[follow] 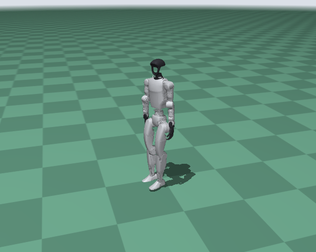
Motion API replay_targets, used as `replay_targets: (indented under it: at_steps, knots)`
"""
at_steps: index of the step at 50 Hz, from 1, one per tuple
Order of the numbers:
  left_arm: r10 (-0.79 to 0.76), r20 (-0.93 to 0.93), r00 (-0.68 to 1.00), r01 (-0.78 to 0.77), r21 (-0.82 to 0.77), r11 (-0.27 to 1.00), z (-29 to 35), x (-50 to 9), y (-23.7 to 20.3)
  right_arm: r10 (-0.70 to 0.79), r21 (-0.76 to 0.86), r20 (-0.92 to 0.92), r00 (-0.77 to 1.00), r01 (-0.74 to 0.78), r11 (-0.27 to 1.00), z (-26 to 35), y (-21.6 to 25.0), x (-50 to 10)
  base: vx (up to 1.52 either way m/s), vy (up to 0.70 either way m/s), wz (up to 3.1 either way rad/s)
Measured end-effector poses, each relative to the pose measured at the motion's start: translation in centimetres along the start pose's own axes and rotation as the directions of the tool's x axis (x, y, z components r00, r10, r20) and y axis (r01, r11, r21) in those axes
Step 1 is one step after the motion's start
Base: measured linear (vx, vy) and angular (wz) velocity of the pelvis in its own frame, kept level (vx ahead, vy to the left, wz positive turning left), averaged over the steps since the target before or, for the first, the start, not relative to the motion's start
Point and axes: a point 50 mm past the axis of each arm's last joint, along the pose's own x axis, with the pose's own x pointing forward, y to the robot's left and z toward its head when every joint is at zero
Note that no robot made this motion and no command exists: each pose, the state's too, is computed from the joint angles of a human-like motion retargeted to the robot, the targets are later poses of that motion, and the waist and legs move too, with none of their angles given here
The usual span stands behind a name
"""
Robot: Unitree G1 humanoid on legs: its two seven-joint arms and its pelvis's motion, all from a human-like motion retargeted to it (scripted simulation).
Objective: In place motions
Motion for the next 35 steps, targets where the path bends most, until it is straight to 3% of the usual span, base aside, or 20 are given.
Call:
replay_targets:
  at_steps: [5, 10, 18, 25, 30, 35]
  knots:
    - [-0.107, 0.182, 0.977, 0.082, 0.141, 0.987, 6.2, 0.0, -1.2, 0.018, 0.165, -0.151, 0.988, 0.008, 0.986, -6.6, 1.9, 0.6, 0.04, 0.06, 0.71]
    - [-0.239, 0.223, 0.945, 0.174, 0.276, 0.945, 8.8, -0.4, -1.6, 0.012, 0.253, -0.185, 0.983, 0.036, 0.967, -8.8, 1.4, 0.4, -0.01, 0.06, -0.46]
    - [-0.339, 0.183, 0.923, 0.274, 0.306, 0.912, 8.1, -0.5, -1.6, -0.025, 0.331, 0.041, 0.999, 0.01, 0.943, -2.5, -0.9, 0.3, -0.09, 0.02, -0.92]
    - [-0.309, 0.094, 0.946, 0.264, 0.326, 0.908, 5.6, -0.2, -1.2, -0.001, 0.167, 0.293, 0.956, -0.05, 0.985, 4.3, -1.3, -0.6, -0.13, -0.05, -0.17]
    - [-0.26, 0.064, 0.964, 0.235, 0.264, 0.935, 3.6, -0.1, -0.7, -0.066, -0.066, 0.333, 0.941, 0.093, 0.993, 5.8, -2.8, -1.3, -0.08, -0.05, -0.29]
    - [-0.177, 0.01, 0.984, 0.169, 0.251, 0.953, 2.4, 0.0, 0.6, -0.1, -0.124, 0.309, 0.946, 0.144, 0.982, 5.2, -3.3, -1.2, -0.08, -0.07, 0.21]
